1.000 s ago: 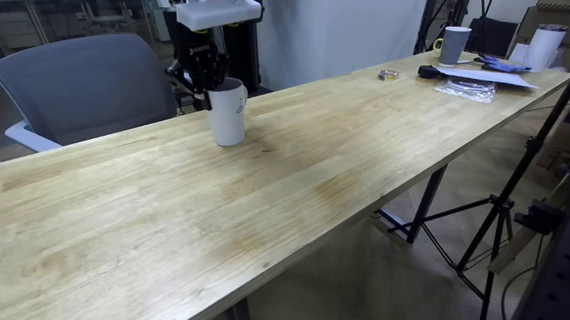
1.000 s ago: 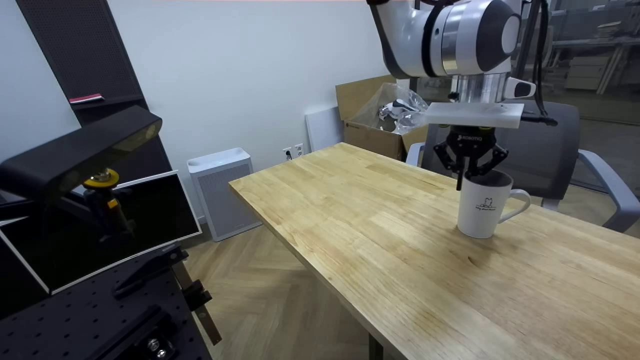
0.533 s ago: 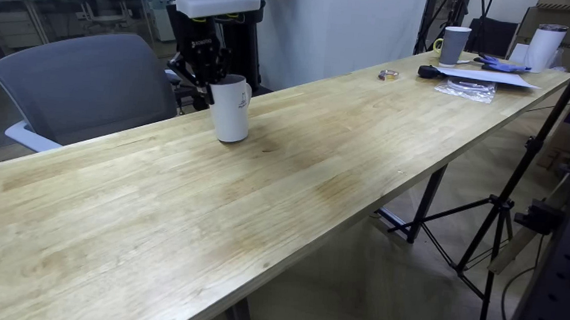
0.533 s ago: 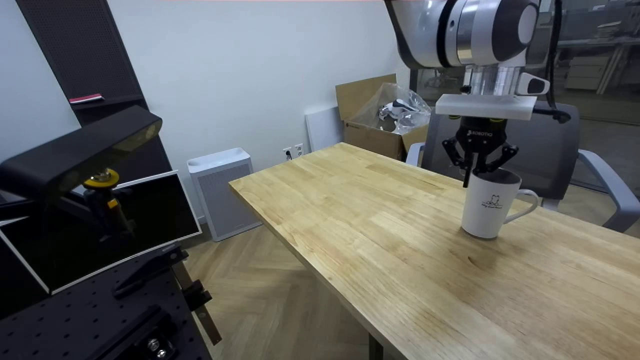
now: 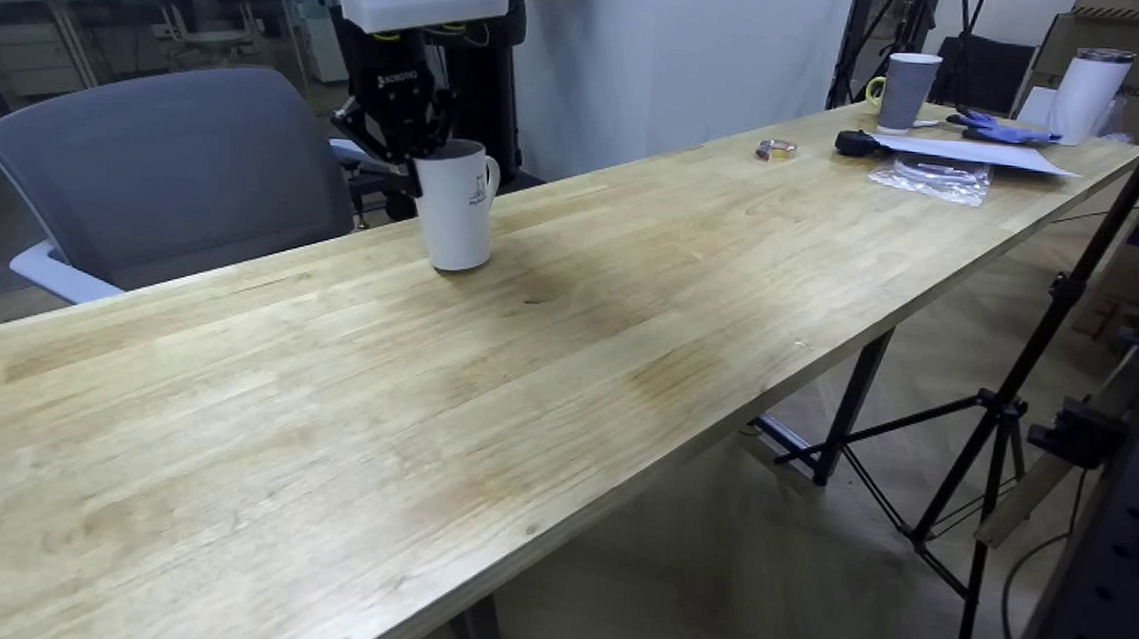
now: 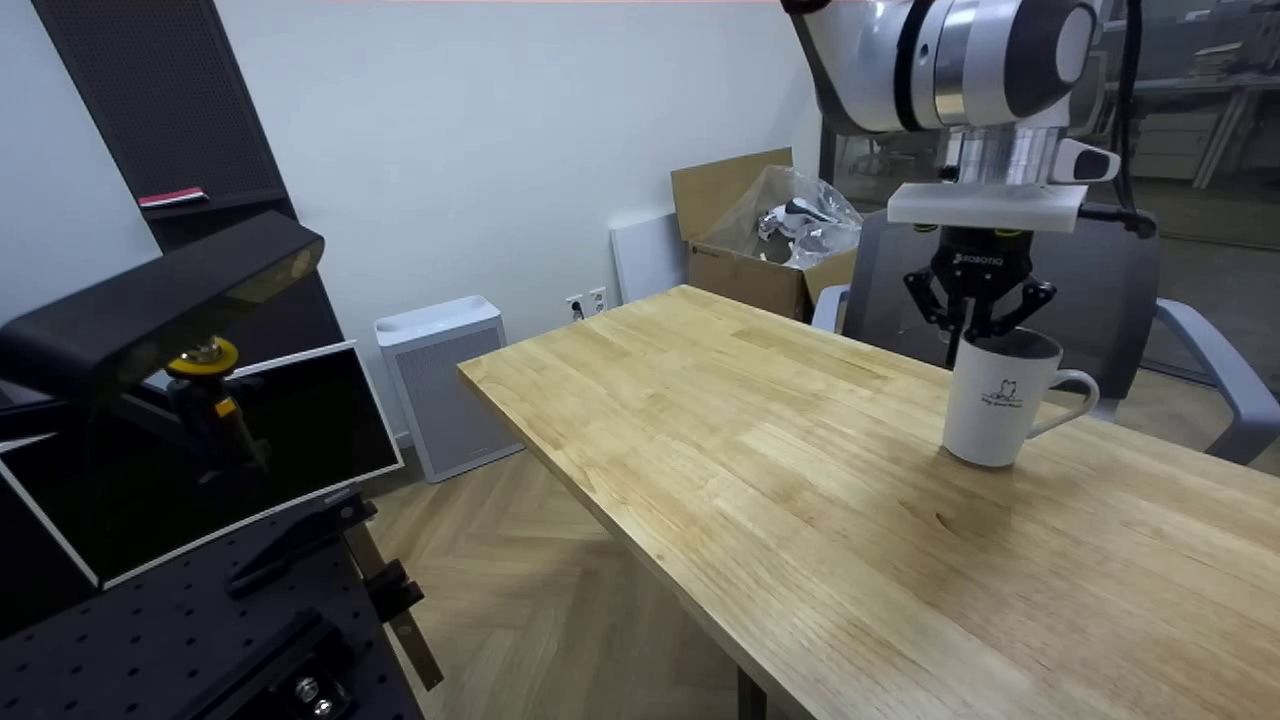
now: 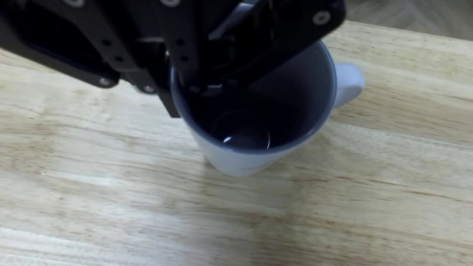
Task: Move the cup backwards
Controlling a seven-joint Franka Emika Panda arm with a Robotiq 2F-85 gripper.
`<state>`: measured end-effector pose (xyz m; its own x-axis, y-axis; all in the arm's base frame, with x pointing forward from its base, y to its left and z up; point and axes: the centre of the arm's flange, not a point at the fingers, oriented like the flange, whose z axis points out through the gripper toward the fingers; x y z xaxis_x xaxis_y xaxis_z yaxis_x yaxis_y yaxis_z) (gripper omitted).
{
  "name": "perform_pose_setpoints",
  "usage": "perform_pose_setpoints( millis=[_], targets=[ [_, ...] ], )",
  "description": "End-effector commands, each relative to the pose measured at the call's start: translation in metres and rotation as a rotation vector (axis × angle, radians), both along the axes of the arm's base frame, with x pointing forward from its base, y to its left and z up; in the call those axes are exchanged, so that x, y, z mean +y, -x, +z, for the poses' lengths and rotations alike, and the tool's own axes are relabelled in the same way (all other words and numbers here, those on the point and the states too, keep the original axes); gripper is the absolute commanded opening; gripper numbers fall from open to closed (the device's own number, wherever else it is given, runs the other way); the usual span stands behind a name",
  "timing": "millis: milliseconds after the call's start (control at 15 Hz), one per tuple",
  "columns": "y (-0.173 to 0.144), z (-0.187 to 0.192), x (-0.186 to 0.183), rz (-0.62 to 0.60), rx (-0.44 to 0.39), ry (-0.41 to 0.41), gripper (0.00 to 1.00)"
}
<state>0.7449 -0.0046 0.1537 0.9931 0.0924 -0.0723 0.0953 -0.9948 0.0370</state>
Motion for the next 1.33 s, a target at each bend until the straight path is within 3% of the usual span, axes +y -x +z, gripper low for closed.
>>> perform_pose_setpoints(
  millis=[0, 333, 1267],
  targets=[
    [-0.026, 0.021, 0.006, -0.045, -0.028, 0.019, 0.02],
    [-0.020, 0.034, 0.019, -0.058, -0.046, 0.030, 0.02],
    [0.040, 0.033, 0.071, 0.035, 0.000, 0.082, 0.02]
  ],
)
